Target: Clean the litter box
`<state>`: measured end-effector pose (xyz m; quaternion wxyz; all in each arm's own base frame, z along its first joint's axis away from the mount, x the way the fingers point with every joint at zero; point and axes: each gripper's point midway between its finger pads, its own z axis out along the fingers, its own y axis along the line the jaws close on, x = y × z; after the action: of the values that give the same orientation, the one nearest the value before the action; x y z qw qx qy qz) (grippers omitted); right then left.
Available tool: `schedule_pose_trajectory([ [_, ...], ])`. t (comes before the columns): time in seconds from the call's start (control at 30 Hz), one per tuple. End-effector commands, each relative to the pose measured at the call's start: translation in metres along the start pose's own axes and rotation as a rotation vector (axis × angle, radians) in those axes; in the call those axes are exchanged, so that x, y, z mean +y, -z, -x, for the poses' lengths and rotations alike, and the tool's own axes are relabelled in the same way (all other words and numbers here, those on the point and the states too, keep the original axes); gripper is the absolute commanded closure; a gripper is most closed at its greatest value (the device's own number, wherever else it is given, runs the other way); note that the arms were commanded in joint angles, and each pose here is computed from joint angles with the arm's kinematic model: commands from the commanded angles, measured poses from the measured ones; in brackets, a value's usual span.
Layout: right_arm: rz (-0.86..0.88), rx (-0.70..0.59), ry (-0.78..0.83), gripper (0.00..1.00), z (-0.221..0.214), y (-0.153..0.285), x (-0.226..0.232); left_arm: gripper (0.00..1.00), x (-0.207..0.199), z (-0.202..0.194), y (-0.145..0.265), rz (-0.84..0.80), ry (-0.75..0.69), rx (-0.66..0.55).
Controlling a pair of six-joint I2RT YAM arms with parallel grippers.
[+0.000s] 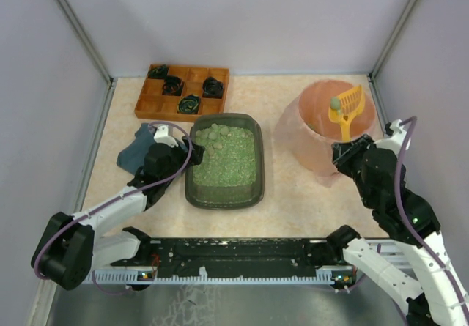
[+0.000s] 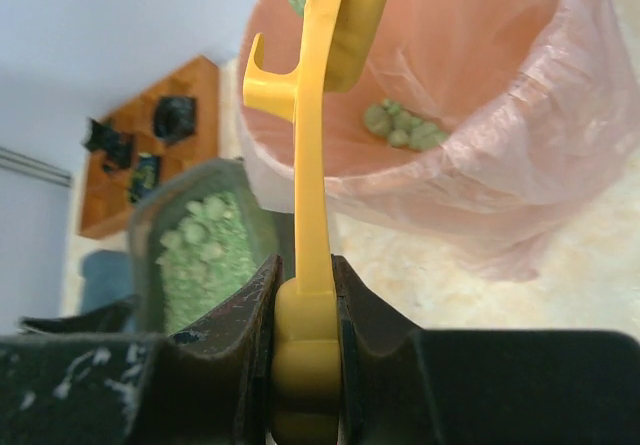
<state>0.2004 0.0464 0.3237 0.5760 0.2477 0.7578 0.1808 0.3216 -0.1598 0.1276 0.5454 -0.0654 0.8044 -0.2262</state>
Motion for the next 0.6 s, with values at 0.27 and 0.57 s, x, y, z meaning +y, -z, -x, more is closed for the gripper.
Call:
schedule_pose_trajectory([
  [0.27,-0.049,0.110,0.295,1.00,-0.008,-0.011,-0.002,0.14,-0.007,0.007,-0.001,-0.021,-0.006,-0.014],
  [0.57,-0.050,0.142,0.414,1.00,-0.004,-0.013,0.001,0.14,-0.007,0.005,-0.001,-0.022,-0.006,-0.008],
])
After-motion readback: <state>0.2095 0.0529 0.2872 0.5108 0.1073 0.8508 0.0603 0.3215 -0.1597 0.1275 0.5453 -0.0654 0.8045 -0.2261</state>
